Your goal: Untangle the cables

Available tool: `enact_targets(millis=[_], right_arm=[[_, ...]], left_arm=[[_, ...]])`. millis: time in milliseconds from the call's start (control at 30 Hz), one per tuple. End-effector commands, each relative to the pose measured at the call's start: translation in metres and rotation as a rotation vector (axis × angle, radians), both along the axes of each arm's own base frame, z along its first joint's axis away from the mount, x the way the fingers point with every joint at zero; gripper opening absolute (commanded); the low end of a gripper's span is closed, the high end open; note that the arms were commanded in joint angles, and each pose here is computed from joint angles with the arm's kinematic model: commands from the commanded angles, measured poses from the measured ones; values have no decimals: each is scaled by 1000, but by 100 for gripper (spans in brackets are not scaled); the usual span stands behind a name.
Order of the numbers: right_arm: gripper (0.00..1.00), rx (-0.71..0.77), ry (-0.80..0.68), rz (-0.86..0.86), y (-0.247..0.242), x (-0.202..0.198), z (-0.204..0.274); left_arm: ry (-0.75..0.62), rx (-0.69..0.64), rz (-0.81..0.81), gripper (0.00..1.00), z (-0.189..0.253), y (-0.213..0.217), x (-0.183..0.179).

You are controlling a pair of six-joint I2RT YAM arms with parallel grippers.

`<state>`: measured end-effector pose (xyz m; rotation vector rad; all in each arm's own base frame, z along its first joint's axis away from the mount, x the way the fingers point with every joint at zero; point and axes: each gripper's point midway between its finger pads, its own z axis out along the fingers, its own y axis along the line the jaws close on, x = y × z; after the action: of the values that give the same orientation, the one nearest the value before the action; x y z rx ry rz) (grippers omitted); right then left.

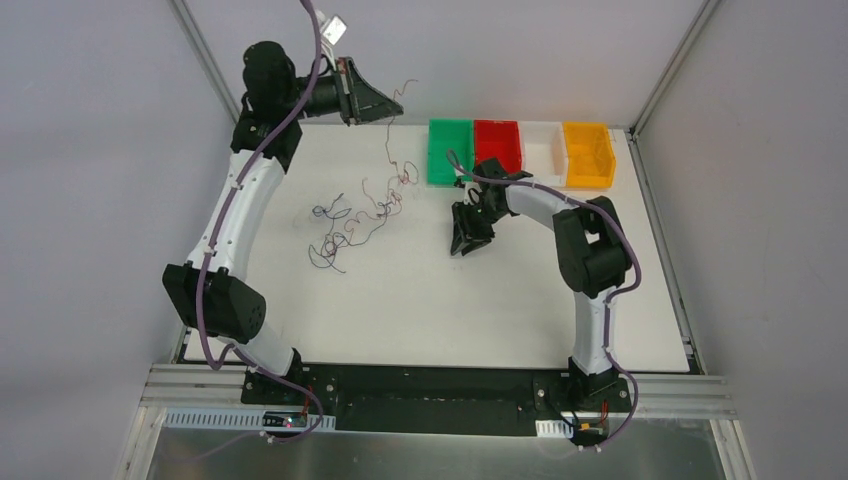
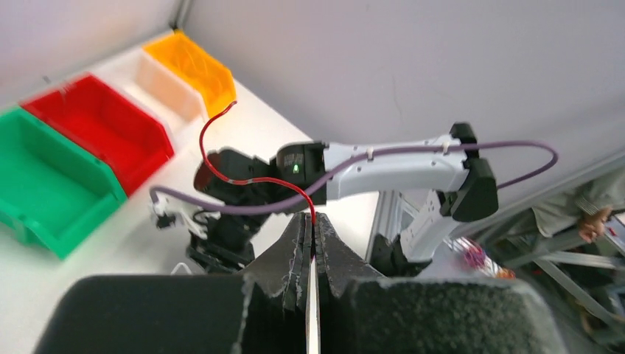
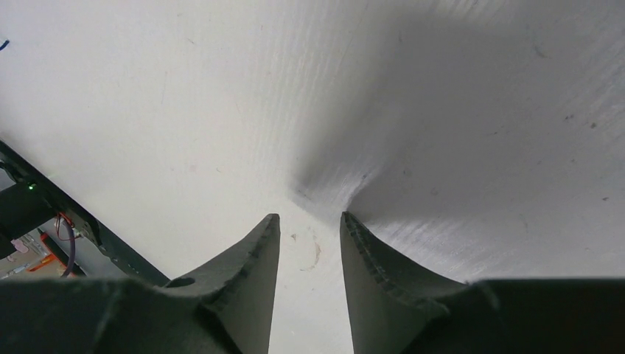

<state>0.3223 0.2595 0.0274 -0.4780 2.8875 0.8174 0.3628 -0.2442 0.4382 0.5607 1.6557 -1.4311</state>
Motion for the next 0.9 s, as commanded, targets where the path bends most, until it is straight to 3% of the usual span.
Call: enact_targets(millis=[0, 100, 233, 433, 600, 767, 867], right_arm=[[41, -55, 31, 35, -10, -7, -11], [54, 100, -71, 30, -2, 8, 32], [75, 311, -366, 54, 11, 33, 117], [85, 512, -709, 97, 39, 37, 236], [96, 675, -921, 217, 81, 7, 303], [92, 702, -1025, 206, 135, 21, 310], [68, 666, -1087, 167, 156, 48, 291]], left_arm=[[-137, -39, -19, 0, 62, 14, -21], [-138, -46, -21, 0, 67, 15, -25], [-133, -50, -15, 0, 63, 15, -27], [-121, -71, 11, 0, 67, 16, -25], [-108, -91, 3, 0, 72, 16, -31], [-117, -137, -3, 0, 88, 16, -39], [-149, -169, 10, 0, 107, 19, -40]])
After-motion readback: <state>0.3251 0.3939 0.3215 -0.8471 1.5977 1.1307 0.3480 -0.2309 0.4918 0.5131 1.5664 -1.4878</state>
